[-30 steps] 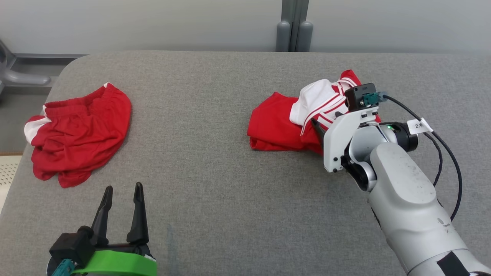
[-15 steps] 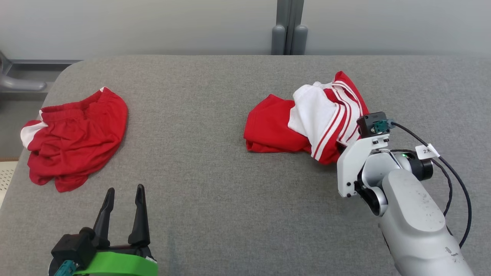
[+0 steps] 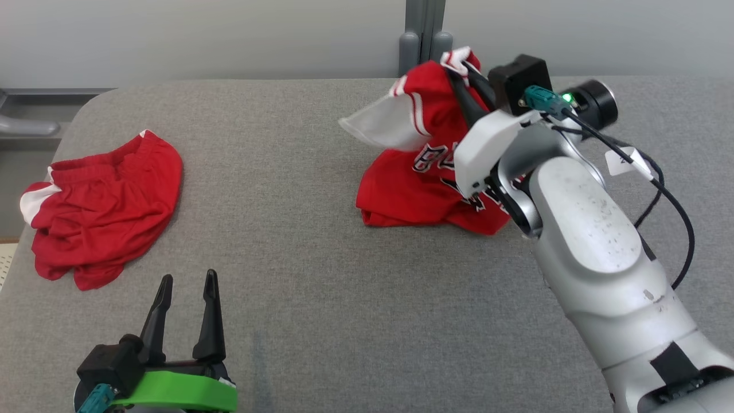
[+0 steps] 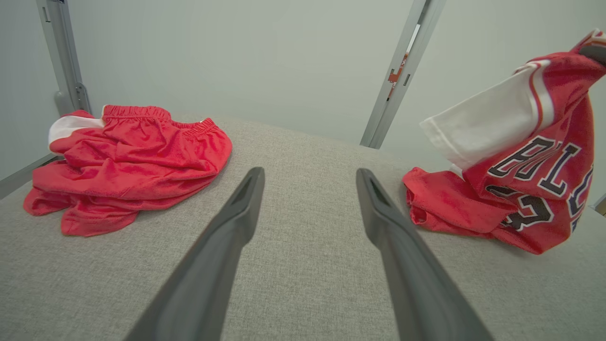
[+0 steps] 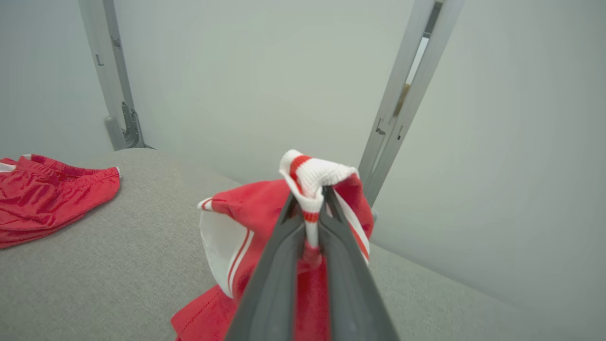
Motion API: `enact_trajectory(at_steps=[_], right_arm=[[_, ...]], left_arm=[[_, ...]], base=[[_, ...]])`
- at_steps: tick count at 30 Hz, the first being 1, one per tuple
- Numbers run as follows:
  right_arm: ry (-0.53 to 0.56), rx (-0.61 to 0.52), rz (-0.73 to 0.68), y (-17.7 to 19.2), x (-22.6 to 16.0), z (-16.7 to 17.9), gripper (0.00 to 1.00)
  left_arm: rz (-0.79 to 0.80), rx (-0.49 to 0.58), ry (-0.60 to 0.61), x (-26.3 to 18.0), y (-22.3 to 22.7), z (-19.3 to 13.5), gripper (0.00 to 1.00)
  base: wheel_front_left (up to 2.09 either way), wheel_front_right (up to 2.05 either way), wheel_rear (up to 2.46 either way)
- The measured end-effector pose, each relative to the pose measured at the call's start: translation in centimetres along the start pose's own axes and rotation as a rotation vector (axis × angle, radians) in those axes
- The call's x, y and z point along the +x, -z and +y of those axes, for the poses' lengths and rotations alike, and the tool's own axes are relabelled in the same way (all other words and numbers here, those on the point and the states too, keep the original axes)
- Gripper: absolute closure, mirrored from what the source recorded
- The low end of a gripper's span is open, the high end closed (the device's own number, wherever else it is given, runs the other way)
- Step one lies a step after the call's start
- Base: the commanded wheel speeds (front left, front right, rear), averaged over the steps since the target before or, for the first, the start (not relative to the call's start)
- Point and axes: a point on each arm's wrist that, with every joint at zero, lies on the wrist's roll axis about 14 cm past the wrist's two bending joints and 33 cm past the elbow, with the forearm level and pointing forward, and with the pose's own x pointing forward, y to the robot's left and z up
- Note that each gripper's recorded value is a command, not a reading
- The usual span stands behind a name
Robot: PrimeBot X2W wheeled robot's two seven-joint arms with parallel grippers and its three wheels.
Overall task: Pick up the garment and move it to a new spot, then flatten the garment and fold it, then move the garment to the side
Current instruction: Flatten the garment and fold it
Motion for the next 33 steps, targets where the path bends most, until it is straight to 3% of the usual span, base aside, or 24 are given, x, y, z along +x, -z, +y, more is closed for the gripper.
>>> enact_trajectory(at_steps=[5,8,11,17,22,25,26,27,28,33], right_arm=[[-0.118,-0.121,-0.298,-7.9,1.4,2.6,1.0],[-0.131,-0.138,-0.366,-9.2,1.4,2.0,1.0],[-0.111,-0.132,-0.313,-6.9,1.3,0.3,1.0],[0.017,-0.068,-0.045,3.6,-1.9,-5.4,1.0],[0.222,0.035,0.143,11.1,-7.3,-11.2,1.0],[0.355,0.103,0.193,13.6,-10.4,-14.3,1.0],[0.397,0.111,0.195,14.0,-11.3,-15.3,0.71],[0.427,0.117,0.197,14.2,-12.0,-15.9,0.13],[0.468,0.131,0.195,14.4,-12.8,-16.8,0.0],[0.59,0.156,0.196,15.4,-15.7,-18.6,0.0]], left_arm=[[-0.001,-0.002,0.001,0.3,0.0,0.0,0.0],[0.002,-0.001,-0.002,0.3,0.1,0.1,0.0],[0.003,-0.001,-0.004,0.4,0.1,0.1,0.0],[0.004,-0.005,0.003,0.6,0.2,-0.1,0.0],[0.008,-0.005,0.011,0.8,0.4,-0.4,0.0],[0.011,0.0,0.02,1.0,0.5,-0.5,0.0],[0.012,0.002,0.023,1.1,0.5,-0.5,0.0],[0.013,0.002,0.027,1.2,0.5,-0.6,0.0],[0.015,0.002,0.031,1.2,0.6,-0.8,0.0],[0.021,0.0,0.051,1.5,0.8,-1.3,0.0]], base=[[0.0,0.0,0.0],[0.0,0.0,0.0],[0.0,0.0,0.0],[0.0,0.0,0.0],[0.0,0.0,0.0],[0.0,0.0,0.0],[0.0,0.0,0.0],[0.0,0.0,0.0],[0.0,0.0,0.0],[0.0,0.0,0.0]])
